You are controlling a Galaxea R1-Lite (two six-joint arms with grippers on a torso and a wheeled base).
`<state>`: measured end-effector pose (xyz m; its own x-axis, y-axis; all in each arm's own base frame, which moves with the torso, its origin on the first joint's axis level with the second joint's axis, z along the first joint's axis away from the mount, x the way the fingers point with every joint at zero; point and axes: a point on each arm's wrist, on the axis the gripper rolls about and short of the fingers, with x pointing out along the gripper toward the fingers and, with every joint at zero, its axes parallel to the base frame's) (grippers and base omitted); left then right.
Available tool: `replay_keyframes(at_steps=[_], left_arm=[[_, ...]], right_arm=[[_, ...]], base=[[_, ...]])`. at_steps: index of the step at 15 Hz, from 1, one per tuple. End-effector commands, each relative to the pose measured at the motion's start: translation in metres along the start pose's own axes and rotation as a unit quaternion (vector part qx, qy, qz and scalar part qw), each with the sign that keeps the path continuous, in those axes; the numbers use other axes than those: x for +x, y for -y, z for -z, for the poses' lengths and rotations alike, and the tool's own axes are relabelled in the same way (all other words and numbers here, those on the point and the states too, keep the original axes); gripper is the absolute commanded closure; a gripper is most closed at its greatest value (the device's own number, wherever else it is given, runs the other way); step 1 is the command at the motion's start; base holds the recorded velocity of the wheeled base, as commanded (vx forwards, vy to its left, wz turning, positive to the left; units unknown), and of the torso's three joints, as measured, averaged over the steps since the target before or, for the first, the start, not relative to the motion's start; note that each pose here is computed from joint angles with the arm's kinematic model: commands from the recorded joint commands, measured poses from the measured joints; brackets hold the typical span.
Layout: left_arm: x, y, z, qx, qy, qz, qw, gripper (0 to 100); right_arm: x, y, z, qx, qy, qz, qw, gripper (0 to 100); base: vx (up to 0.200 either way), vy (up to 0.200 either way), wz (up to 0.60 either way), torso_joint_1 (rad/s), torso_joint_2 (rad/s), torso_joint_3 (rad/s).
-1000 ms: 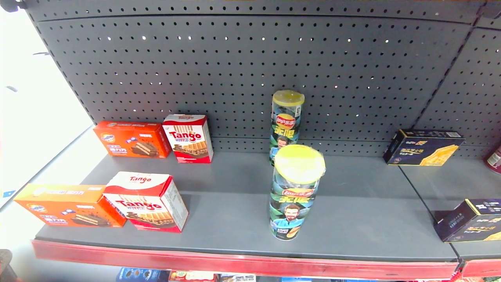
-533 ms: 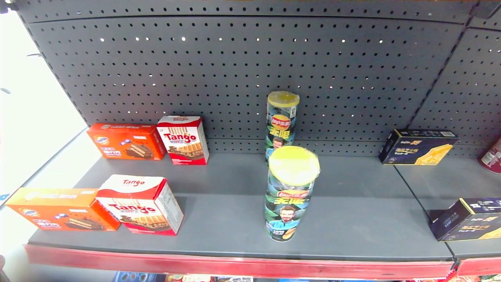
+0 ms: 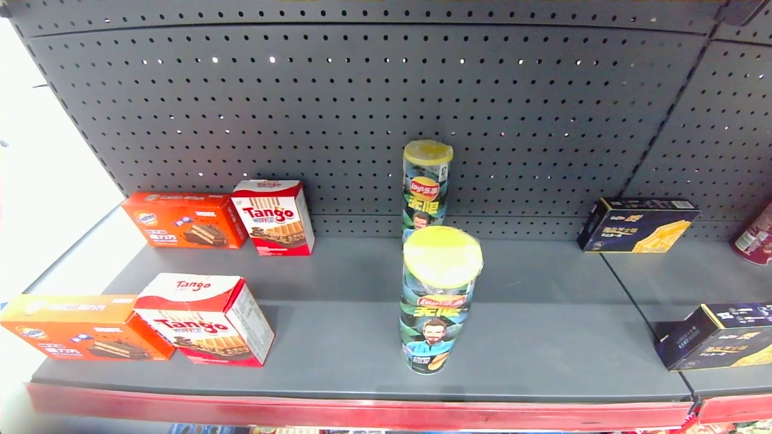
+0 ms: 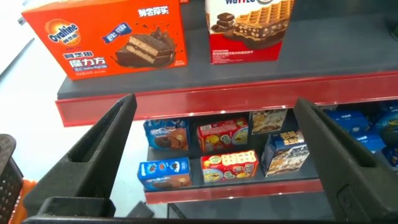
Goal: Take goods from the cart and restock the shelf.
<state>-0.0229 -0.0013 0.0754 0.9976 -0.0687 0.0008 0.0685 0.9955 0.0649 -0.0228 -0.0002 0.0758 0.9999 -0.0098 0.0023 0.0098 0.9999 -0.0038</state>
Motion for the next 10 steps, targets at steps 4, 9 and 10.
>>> replay_keyframes(at_steps=[4,9,10], left_arm=[[0.0001,-0.0009,0.0,-0.005,-0.002,-0.02,0.9998,0],[0.0001,-0.0009,0.0,-0.019,-0.001,-0.019,0.9996,0],[0.0001,-0.001,-0.0002,-0.016,-0.001,-0.021,0.9996,0]], right_arm=[[0.0002,0.0,-0.0001,0.0,-0.001,0.0,1.0,0],[0.0002,0.0,-0.0001,0.0,-0.001,0.0,1.0,0],[0.0002,0.0,-0.0001,0.0,-0.001,0.0,1.0,0]], base=[[0.0,0.0,0.0,0.0,0.0,0.0],[0.0,0.0,0.0,0.0,0.0,0.0],[0.0,0.0,0.0,0.0,0.0,0.0]])
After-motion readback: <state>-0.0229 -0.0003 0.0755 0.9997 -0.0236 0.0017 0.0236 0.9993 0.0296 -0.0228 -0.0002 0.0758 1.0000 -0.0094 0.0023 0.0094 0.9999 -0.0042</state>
